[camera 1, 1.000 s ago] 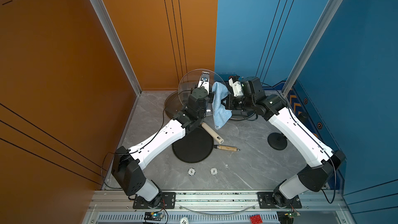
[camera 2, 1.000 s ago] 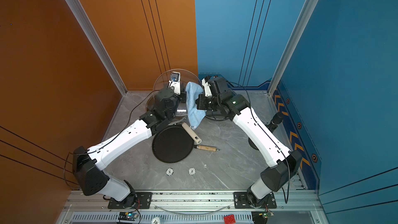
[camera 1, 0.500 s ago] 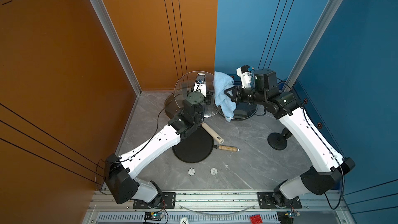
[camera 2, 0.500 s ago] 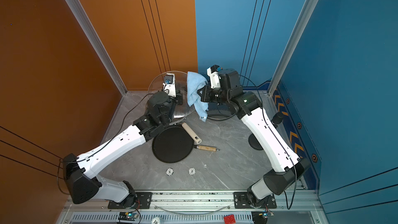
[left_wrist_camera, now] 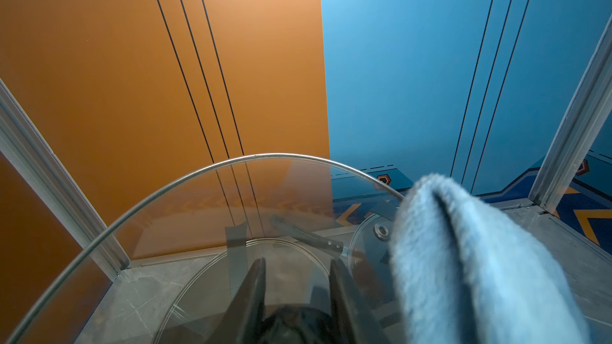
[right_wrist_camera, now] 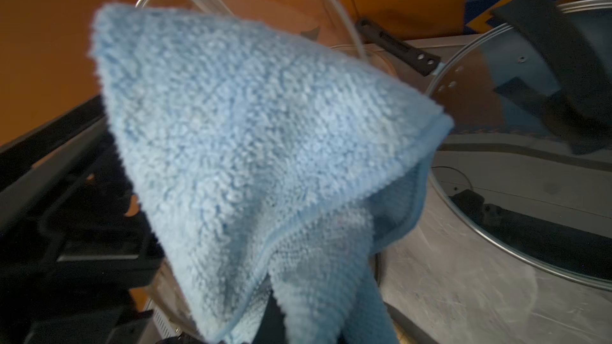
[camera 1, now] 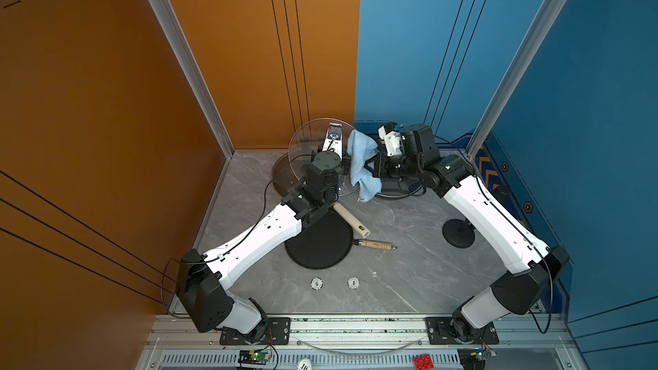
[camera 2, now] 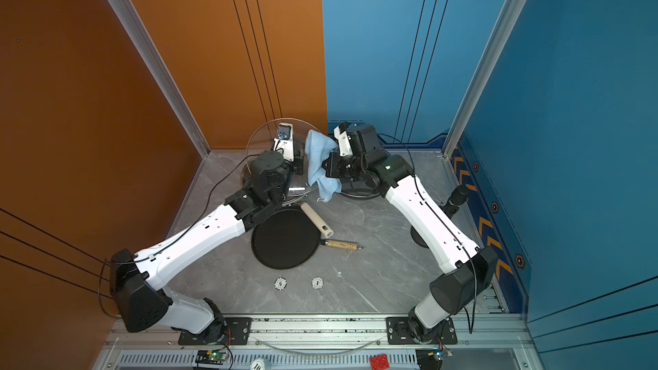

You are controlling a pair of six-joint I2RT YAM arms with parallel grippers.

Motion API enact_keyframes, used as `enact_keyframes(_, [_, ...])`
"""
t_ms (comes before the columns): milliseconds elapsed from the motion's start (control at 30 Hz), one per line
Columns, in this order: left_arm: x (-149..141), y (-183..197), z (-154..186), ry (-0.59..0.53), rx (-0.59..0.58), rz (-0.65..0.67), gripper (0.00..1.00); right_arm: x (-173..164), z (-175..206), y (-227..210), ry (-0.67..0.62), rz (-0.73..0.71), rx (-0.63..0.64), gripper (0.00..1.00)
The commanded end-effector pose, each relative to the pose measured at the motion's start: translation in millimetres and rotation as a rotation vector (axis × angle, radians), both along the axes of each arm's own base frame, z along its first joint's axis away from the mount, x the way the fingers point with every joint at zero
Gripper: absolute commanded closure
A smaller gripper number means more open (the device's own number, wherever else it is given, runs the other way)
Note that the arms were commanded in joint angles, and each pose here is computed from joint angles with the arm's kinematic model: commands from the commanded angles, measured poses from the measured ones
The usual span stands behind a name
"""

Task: Wipe the pot lid with a cloth
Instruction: Wipe the pot lid, then place the pot lid on the cooking pot.

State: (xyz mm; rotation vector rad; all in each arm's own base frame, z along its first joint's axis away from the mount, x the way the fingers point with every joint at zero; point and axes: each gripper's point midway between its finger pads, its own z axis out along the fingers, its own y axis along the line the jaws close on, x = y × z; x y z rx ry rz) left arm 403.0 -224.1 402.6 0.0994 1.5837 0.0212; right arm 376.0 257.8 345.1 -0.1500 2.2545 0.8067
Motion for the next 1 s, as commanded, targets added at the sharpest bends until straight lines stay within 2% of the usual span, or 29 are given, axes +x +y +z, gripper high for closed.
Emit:
enact_keyframes(0, [-17.2, 30.5, 50.8, -0.133, -0.136, 0.066, 0.67, 18.6, -25.5, -53.6, 0.035, -0.175, -0.154, 1.0])
enact_keyframes(200, [-25.9, 43.2, 42.0, -0.108, -0.12, 0.095, 0.67, 28.4, -7.9, -90.3, 0.0, -0.268, -0.142, 1.0])
enact_keyframes(300, [-29.0, 48.1, 36.2, -0.093, -0.129, 0.102, 0.67, 25.6, 11.8, -84.5, -0.025, -0.236, -0.075, 1.0])
enact_keyframes(467, [-24.9, 44.5, 31.4, -0.081, -0.138, 0.095, 0.67, 0.2, 47.4, -26.0, -0.11, -0.029, 0.066, 1.0])
enact_keyframes(567, [-22.4, 46.7, 23.7, -0.056, -0.14, 0.097, 0.67, -7.0, 52.9, -14.9, -0.134, -0.018, 0.066, 1.0])
enact_keyframes(700, [-22.3, 62.2, 9.8, -0.03, -0.201, 0.126, 0.68, -12.0, 57.8, 0.5, -0.122, 0.027, 0.152, 1.0])
enact_keyframes(867, [-19.9, 72.6, 2.0, -0.023, -0.283, 0.156, 0.68, -33.0, 63.3, 64.9, -0.07, 0.245, 0.312, 0.99])
enact_keyframes(967, [-14.7, 84.1, 1.1, -0.03, -0.389, 0.182, 0.68, -44.0, 51.7, 97.5, -0.018, 0.346, 0.312, 0.99])
